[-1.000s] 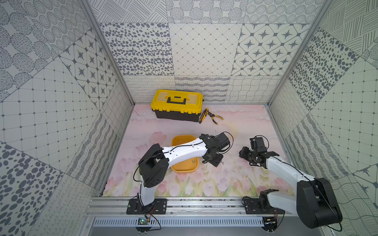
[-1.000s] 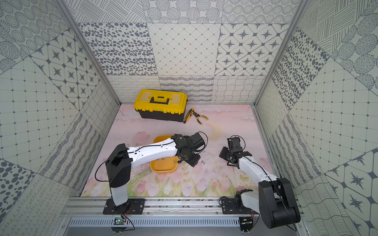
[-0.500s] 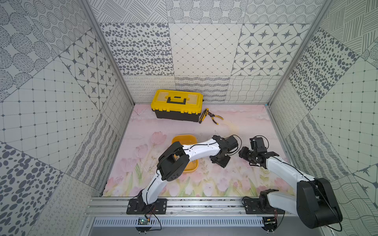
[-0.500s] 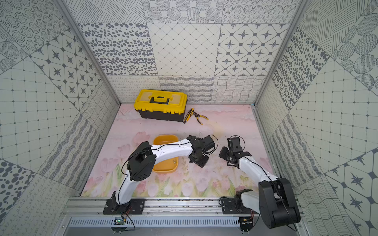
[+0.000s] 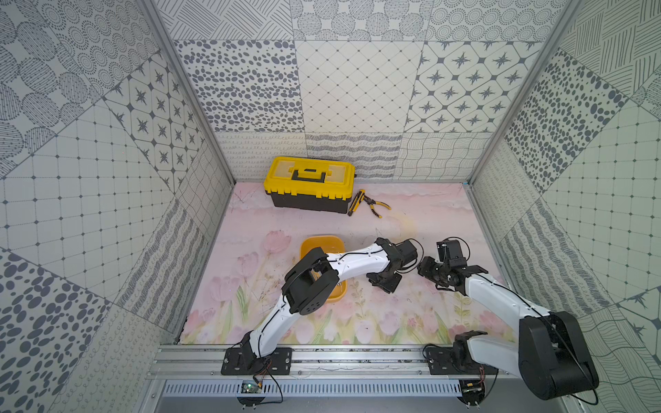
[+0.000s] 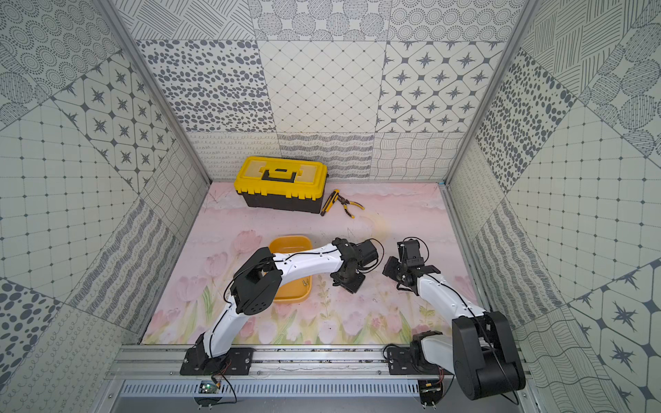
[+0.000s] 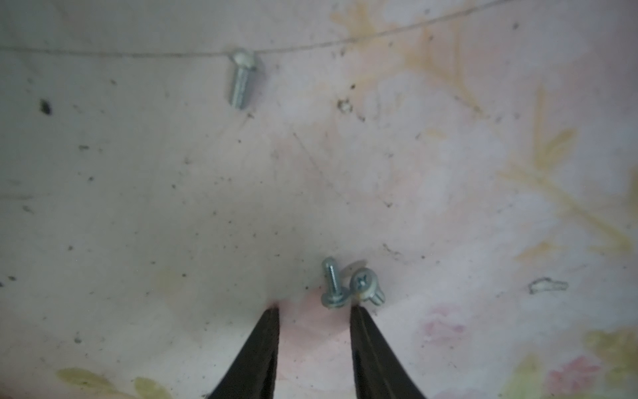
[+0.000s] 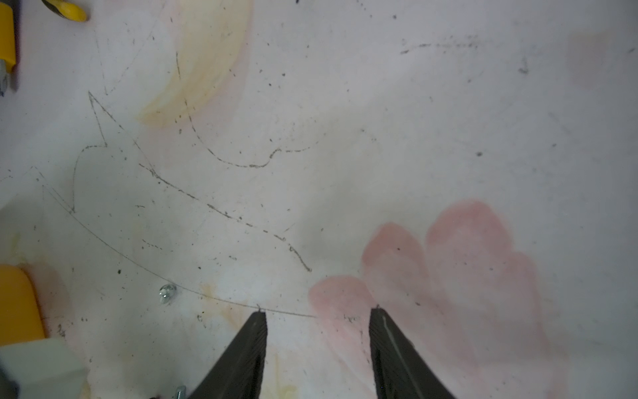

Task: Put the screws on the desktop into the storage box
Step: Pick up the screw from the center of the board.

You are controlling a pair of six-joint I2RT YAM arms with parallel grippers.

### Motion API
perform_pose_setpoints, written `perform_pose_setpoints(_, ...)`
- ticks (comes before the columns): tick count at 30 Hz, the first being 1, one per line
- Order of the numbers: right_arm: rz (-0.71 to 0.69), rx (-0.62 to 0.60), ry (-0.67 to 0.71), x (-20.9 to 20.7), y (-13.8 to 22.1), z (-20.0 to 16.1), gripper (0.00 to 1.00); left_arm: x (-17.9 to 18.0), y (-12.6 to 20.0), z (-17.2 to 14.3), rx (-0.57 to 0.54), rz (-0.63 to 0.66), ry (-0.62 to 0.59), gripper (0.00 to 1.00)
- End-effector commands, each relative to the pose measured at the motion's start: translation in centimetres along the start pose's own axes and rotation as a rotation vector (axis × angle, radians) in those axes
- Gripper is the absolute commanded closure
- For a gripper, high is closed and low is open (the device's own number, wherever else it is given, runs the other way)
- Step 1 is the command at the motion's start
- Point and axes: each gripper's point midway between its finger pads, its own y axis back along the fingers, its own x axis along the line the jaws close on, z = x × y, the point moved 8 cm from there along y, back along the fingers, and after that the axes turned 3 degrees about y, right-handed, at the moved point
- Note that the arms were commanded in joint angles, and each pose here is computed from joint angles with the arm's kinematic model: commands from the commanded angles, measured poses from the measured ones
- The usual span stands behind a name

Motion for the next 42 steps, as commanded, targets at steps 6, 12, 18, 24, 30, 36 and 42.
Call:
perform_pose_setpoints(6, 0.016, -0.027, 0.008, 0.2, 0.0, 0.4, 0.47, 0.8, -0.2, 0.1, 0.021, 0.055, 0.018, 0.62)
perform_pose_setpoints(12, 0.016, -0.026, 0.009, 0.2, 0.0, 0.4, 0.47, 0.5, -0.3, 0.5, 0.016, 0.044, 0.014, 0.6)
perform_pose_setpoints(18, 0.016, -0.027, 0.006, 0.2, 0.0, 0.4, 0.47, 0.4, -0.7, 1.0, 0.017, 0.06, 0.011, 0.61)
perform_pose_setpoints(24, 0.014, -0.023, 0.008, 0.2, -0.1, 0.4, 0.47, 0.9, -1.7, 1.1, 0.032, 0.071, 0.02, 0.64)
perform_pose_setpoints(30, 0.015, -0.023, 0.006, 0.2, -0.1, 0.4, 0.47, 0.8, -1.9, 1.4, 0.032, 0.06, 0.018, 0.68)
perform_pose_setpoints(36, 0.013, -0.021, 0.006, 0.2, -0.2, 0.4, 0.47, 0.8, -2.3, 1.2, 0.045, 0.057, 0.018, 0.77)
perform_pose_setpoints(42, 0.012, -0.02, 0.007, 0.2, -0.2, 0.4, 0.47, 1.0, -2.4, 1.0, 0.054, 0.059, 0.017, 0.88)
